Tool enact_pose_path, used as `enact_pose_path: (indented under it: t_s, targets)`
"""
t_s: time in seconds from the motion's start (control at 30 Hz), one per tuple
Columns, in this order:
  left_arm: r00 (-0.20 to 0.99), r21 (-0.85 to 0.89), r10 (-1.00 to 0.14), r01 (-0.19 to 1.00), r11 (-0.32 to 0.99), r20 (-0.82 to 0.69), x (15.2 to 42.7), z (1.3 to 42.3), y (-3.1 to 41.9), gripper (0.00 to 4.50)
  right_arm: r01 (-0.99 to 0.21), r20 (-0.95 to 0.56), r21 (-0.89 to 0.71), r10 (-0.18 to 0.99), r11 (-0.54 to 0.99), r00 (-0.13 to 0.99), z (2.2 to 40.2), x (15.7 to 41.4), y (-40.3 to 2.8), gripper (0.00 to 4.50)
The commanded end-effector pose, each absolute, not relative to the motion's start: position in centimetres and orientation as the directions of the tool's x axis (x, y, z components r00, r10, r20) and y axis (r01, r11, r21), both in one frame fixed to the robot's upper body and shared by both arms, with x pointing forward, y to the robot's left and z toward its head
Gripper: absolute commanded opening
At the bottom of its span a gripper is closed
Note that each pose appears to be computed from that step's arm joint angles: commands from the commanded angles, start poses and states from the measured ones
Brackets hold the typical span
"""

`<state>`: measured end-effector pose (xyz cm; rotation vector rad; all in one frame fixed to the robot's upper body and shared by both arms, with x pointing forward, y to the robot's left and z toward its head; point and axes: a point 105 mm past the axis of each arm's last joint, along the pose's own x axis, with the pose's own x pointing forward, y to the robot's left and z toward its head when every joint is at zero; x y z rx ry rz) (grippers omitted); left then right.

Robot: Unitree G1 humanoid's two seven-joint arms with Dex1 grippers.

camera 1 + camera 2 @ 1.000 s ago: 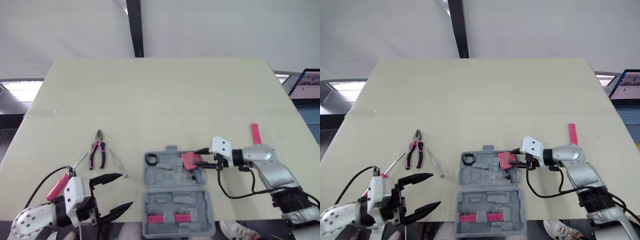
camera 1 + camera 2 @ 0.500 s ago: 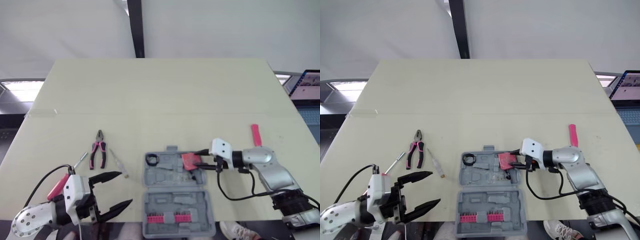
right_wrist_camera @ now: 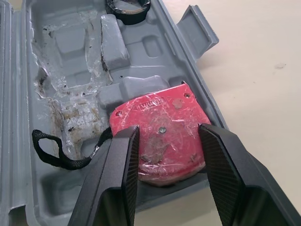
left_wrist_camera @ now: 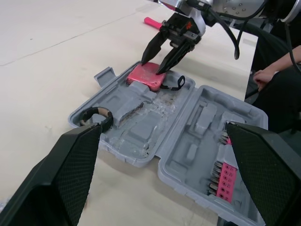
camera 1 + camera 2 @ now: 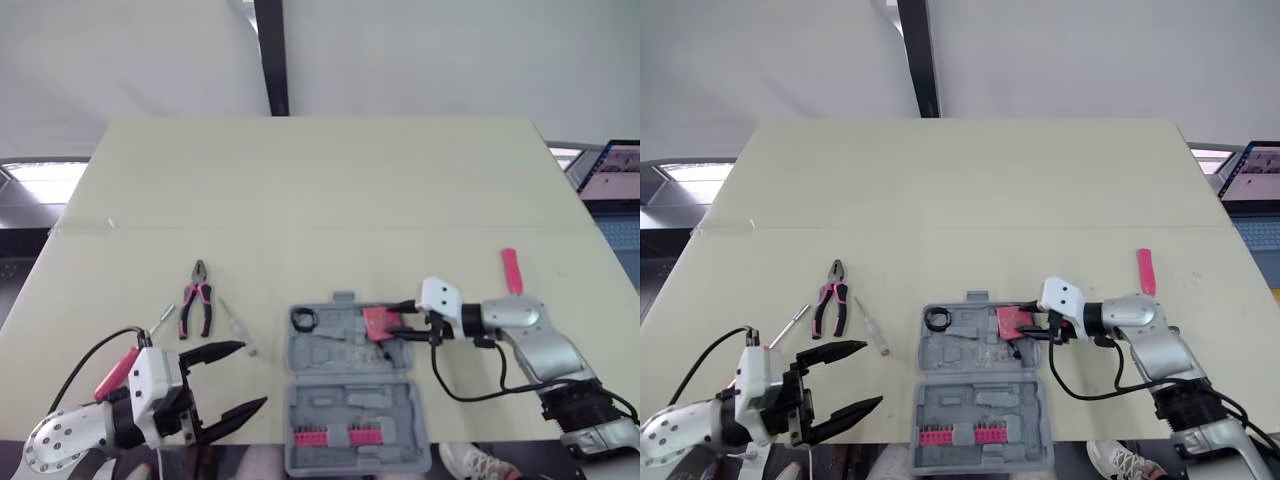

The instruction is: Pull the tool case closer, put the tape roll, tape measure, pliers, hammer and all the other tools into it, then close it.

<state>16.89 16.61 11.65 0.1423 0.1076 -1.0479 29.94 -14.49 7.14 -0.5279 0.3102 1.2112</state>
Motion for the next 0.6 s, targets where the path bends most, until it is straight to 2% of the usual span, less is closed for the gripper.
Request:
enact_pose_path:
  t_s: [0.03, 0.6]
  targets:
    - [0.49, 0.095, -0.861, 0.872, 0.481, -0.138, 16.8, 12.6, 16.4, 4.5, -0.952, -0.575, -0.154, 0.759, 0.266, 0.305, 4.4, 29.2, -15.1, 2.12]
    - [0.483, 0.101, -0.864, 0.876, 0.472, -0.146, 16.7, 12.6, 16.5, 4.5, -0.951, -0.613, -0.064, 0.74, 0.303, 0.277, 1.9, 28.2, -15.9, 2.12]
